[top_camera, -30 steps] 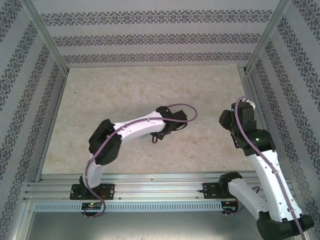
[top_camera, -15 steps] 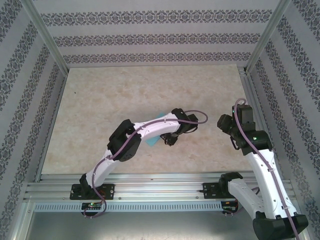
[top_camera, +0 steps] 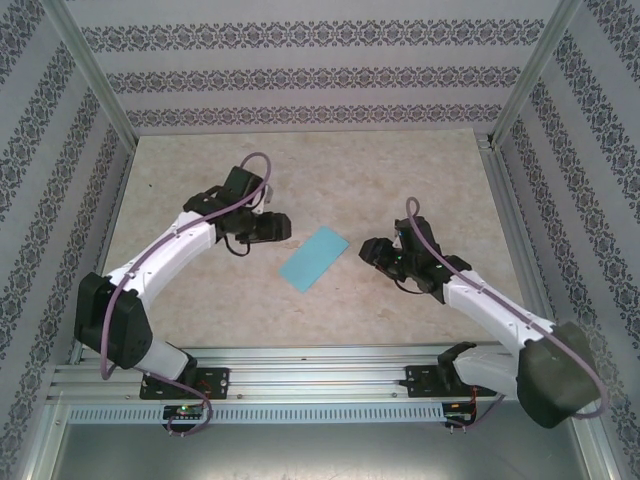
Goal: Fold a paper plane with a square sheet of paper (fold left side to right side)
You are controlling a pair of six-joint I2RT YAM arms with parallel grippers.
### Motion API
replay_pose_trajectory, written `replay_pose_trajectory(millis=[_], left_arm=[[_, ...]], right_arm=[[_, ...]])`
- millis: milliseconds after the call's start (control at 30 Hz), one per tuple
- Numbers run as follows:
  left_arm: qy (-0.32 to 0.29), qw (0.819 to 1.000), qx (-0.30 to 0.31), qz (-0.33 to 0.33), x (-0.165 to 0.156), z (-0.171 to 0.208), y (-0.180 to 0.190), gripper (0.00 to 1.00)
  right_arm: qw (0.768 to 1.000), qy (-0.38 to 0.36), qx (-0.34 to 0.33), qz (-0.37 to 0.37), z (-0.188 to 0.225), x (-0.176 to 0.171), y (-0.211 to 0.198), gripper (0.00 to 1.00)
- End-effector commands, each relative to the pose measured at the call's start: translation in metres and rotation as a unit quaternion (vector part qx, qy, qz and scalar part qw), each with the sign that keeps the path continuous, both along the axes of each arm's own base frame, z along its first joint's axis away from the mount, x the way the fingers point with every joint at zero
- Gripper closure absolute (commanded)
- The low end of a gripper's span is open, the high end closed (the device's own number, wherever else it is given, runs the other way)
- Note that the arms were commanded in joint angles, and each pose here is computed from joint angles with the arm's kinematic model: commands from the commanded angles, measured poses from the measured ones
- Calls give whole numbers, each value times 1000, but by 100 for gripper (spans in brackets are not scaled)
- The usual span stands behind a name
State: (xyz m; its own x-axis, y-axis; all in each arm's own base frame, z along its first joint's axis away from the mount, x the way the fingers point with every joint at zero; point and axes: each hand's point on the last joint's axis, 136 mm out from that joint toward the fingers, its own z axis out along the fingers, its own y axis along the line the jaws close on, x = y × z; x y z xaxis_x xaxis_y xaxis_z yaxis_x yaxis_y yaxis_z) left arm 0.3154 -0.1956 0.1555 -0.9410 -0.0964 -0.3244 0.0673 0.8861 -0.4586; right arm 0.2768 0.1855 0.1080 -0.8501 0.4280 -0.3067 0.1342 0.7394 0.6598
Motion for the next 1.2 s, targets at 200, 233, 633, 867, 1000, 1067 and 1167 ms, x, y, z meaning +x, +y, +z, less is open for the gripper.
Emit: replay_pose_trajectory(millis=[200,233,633,867,1000,1067,1167], left_arm=[[-5,991,-126,40,0,-4,23,31],[-4,991,-125,40,-1,-5,24,31],[0,992,-122,41,-2,-13,27,31],[5,992,-121,43,-1,-18,27,31],[7,992,-120,42,-1,-19,27,30],[7,992,-119,41,-1,-19,27,30],[7,992,-118,41,-1,-20,27,30]], right_arm=[[999,21,25,-40,-32,43,46,51],[999,25,22,-39,-36,45,49,51],[997,70,-6,-45,-70,57,60,53],[996,78,-4,-49,-77,61,65,52],[997,69,7,-42,-77,67,72,54],[997,66,8,-37,-76,71,76,54],[998,59,10,-28,-75,76,81,56]])
